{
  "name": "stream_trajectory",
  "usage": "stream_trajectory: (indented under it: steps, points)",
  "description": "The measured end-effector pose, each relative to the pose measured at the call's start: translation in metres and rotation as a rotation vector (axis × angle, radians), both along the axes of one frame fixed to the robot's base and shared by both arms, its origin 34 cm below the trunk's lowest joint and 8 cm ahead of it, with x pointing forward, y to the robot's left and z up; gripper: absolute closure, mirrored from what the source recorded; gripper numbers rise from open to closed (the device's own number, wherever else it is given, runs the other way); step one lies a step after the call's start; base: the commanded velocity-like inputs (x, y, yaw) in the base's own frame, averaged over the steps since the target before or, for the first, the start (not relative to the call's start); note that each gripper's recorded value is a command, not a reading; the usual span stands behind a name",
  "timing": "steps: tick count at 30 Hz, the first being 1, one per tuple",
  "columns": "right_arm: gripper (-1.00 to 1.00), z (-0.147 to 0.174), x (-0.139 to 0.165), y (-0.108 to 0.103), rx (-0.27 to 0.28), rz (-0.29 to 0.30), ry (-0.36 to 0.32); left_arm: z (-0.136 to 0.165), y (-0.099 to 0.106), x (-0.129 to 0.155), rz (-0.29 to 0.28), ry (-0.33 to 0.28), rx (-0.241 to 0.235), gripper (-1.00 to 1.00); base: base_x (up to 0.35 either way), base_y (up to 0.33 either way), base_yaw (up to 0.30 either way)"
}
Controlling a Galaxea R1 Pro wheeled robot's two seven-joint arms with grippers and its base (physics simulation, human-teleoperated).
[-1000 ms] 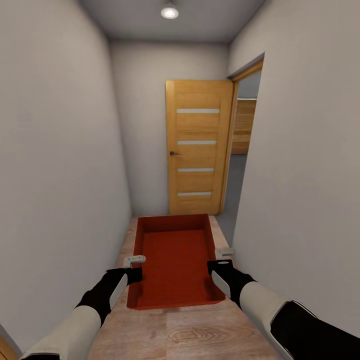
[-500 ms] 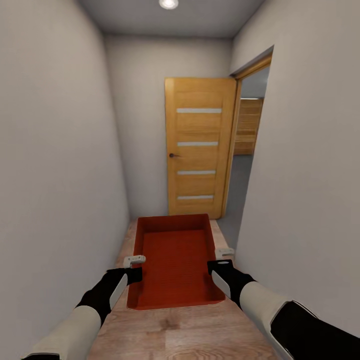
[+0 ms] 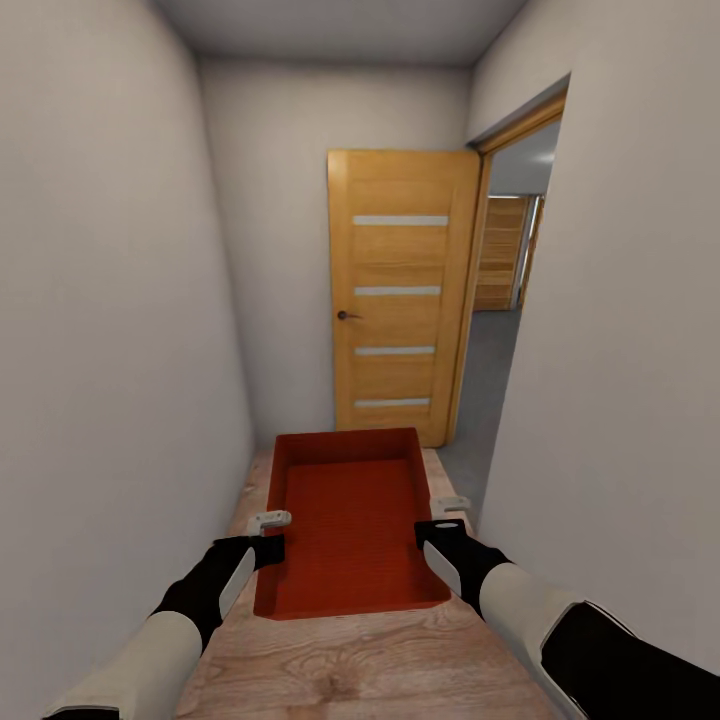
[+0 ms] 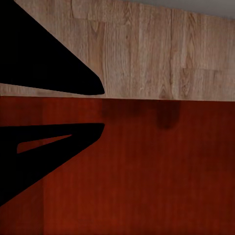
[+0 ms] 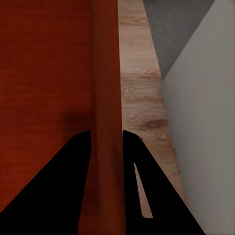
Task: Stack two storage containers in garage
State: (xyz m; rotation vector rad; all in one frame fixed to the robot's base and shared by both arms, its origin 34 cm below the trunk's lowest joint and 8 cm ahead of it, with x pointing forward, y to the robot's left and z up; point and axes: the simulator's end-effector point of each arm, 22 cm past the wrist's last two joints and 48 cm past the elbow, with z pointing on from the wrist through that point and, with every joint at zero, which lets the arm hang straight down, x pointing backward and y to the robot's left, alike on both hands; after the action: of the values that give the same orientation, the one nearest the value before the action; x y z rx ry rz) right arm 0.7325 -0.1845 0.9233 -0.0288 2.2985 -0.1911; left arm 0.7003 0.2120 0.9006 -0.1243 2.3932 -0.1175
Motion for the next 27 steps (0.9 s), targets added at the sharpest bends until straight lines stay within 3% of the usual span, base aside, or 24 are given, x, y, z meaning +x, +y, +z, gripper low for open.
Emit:
stream_trajectory:
  steps: [27]
  points:
    - [1.00, -0.0002, -0.0001, 0.0000, 0.000, 0.000, 0.000, 0.0000, 0.0000, -0.0001, 0.000, 0.000, 0.000, 1.00, 0.327, 0.000, 0.000]
